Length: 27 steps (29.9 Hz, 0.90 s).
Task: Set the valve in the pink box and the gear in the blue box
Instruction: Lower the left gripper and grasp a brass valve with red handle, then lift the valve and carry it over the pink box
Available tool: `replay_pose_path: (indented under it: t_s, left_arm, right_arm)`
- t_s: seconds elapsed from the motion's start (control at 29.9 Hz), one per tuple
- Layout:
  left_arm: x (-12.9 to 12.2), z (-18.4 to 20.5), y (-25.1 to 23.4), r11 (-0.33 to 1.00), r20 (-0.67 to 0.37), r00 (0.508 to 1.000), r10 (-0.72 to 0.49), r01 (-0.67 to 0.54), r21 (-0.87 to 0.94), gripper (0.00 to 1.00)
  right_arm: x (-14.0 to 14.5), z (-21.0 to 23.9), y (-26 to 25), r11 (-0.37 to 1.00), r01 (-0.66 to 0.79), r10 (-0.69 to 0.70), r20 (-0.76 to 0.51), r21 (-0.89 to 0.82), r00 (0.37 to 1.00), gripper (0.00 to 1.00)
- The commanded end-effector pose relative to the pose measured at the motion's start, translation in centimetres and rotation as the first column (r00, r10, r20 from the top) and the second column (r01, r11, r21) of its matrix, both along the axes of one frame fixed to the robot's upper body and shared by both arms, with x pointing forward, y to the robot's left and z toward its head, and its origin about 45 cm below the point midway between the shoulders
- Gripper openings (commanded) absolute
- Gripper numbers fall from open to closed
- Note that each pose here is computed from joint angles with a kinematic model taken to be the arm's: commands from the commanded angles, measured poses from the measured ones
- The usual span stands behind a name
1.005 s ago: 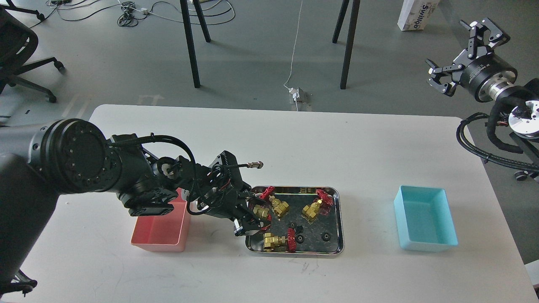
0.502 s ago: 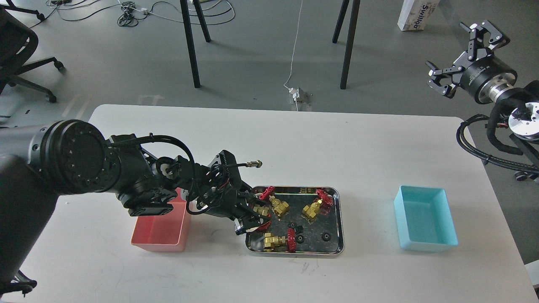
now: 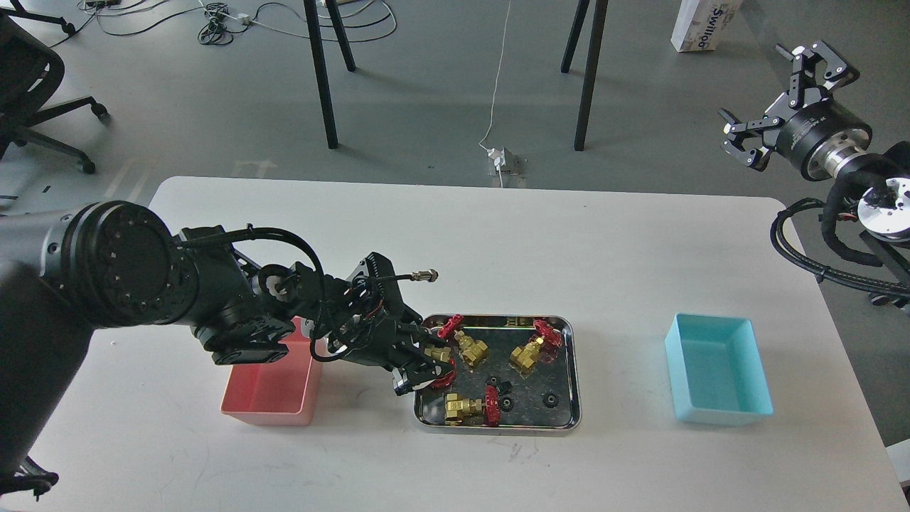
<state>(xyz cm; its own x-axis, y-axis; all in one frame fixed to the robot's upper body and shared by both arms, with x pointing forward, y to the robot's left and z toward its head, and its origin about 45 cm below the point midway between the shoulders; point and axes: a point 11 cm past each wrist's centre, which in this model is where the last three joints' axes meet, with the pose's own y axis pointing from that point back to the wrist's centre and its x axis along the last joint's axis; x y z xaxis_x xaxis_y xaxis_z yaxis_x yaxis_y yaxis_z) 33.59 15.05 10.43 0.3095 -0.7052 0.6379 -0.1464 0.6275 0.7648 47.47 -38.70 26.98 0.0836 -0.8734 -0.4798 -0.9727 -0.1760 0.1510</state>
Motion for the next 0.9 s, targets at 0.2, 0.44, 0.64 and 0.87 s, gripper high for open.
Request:
replay_pose_path:
  t_s: [0.2, 0.44, 0.64, 0.87]
  left_arm:
    - [0.4, 0.9, -0.1, 0.999, 0.003, 1.000, 0.026, -0.026, -0.039, 0.31]
    - [0.9, 1.5, 0.4, 0.998, 0.015, 0.999, 0.041, -0.040, -0.045, 0.31]
    - [0.9, 3.7, 1.0, 0.997, 0.008, 0.999, 0.046, -0.045, -0.057, 0.31]
    - [2.3, 6.6, 4.6, 0.993, 0.050, 0.993, 0.105, -0.102, -0.064, 0.31]
  right_arm:
    - [-0.1, -0.1, -0.1, 1.000, 0.002, -0.002, -0.001, 0.002, 1.000, 0.99]
    - [-0.1, -0.3, -0.1, 1.000, 0.003, -0.003, -0.006, 0.000, 1.000, 0.99]
    - [-0.1, -0.1, -0.1, 1.000, 0.003, -0.003, -0.002, 0.003, 1.000, 0.99]
    - [0.9, 2.1, 1.6, 0.999, -0.039, 0.038, 0.053, 0.026, 0.998, 0.99]
